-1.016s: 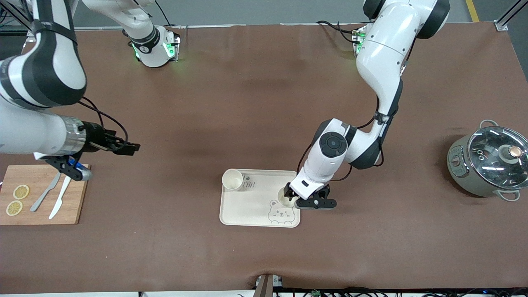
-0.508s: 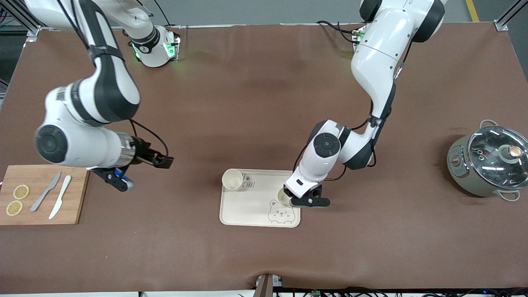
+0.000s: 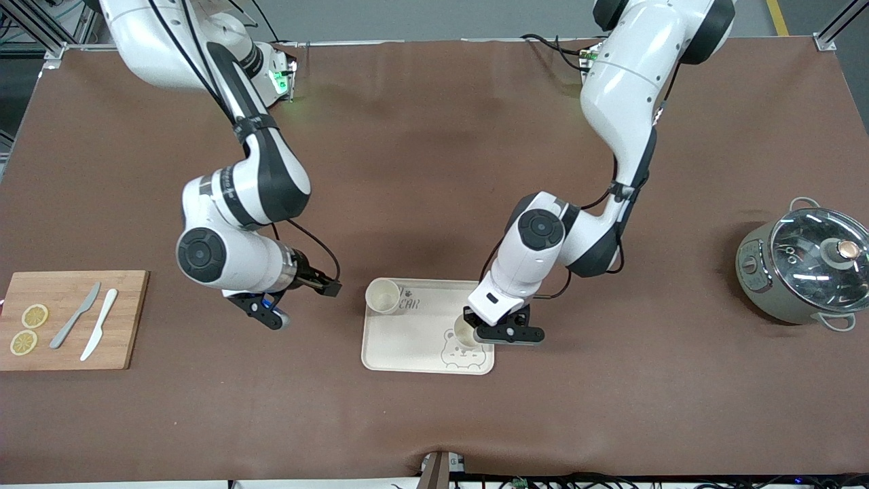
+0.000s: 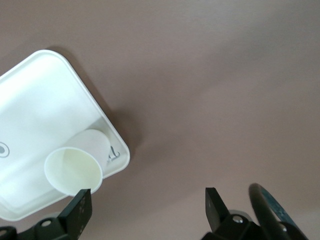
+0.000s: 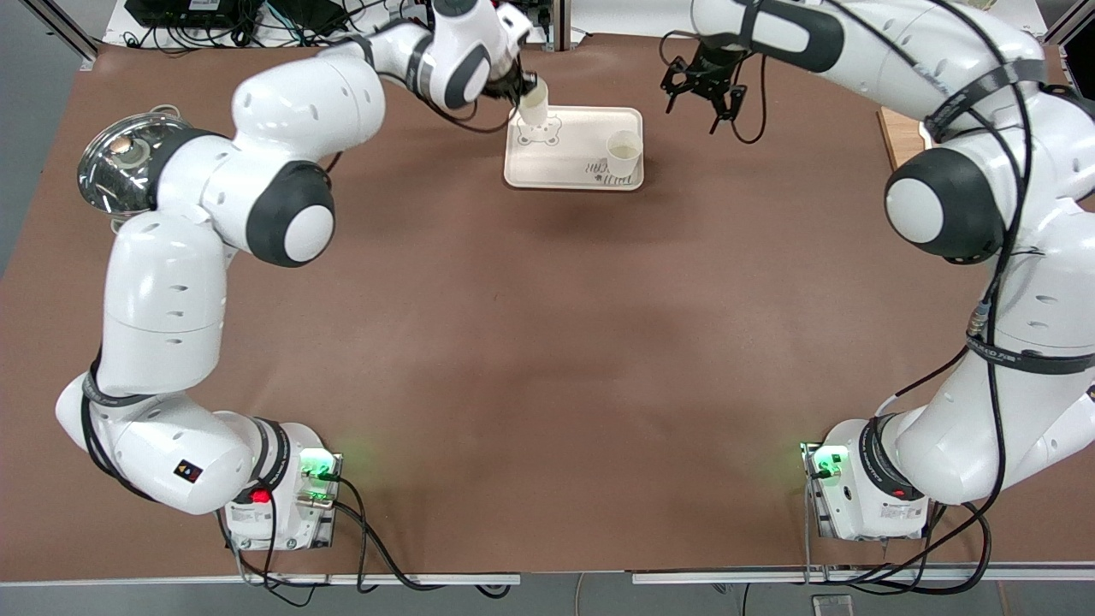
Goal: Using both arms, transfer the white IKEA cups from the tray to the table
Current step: 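Grasp the cup with the left gripper while the right gripper reaches the other cup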
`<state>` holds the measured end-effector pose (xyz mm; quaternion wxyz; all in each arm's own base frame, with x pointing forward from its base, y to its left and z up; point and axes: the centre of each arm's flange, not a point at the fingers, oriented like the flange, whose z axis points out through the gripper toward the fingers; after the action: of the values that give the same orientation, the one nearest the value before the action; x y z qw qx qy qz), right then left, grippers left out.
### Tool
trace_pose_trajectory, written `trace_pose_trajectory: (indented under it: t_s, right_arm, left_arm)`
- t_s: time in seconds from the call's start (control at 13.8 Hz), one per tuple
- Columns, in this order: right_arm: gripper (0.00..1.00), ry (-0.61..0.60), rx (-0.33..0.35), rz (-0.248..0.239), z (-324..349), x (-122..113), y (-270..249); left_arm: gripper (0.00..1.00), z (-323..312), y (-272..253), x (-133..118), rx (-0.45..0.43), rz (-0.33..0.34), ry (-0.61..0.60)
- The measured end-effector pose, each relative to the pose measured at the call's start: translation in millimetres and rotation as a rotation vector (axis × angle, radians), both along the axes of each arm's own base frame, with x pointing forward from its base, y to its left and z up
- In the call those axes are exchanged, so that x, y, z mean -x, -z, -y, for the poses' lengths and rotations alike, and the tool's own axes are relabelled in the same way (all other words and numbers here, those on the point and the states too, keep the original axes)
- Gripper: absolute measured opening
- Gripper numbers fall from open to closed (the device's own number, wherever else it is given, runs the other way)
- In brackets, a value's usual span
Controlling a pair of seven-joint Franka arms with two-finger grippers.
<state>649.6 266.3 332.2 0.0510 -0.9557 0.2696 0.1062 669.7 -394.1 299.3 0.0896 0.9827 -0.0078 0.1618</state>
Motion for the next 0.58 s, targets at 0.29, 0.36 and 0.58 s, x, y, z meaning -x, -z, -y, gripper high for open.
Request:
trace_pose_trajectory:
  t_s: [0.29,0.36,0.58]
  right_arm:
    - [1.00,0.025,0.002,0.049,-24,-3,36]
    - [1.00,0.034,0.003,0.060,-32,-2,44]
    - [0.81,0.023,0.008,0.064,-60,9,61]
  left_arm:
    - [0.04,-50,-88,-1,-0.072,-0.109,-0.057]
    - [0.04,-65,-105,2,-0.096,-0.149,-0.070]
    - [0.04,-97,-124,17,-0.160,-0.267,-0.095]
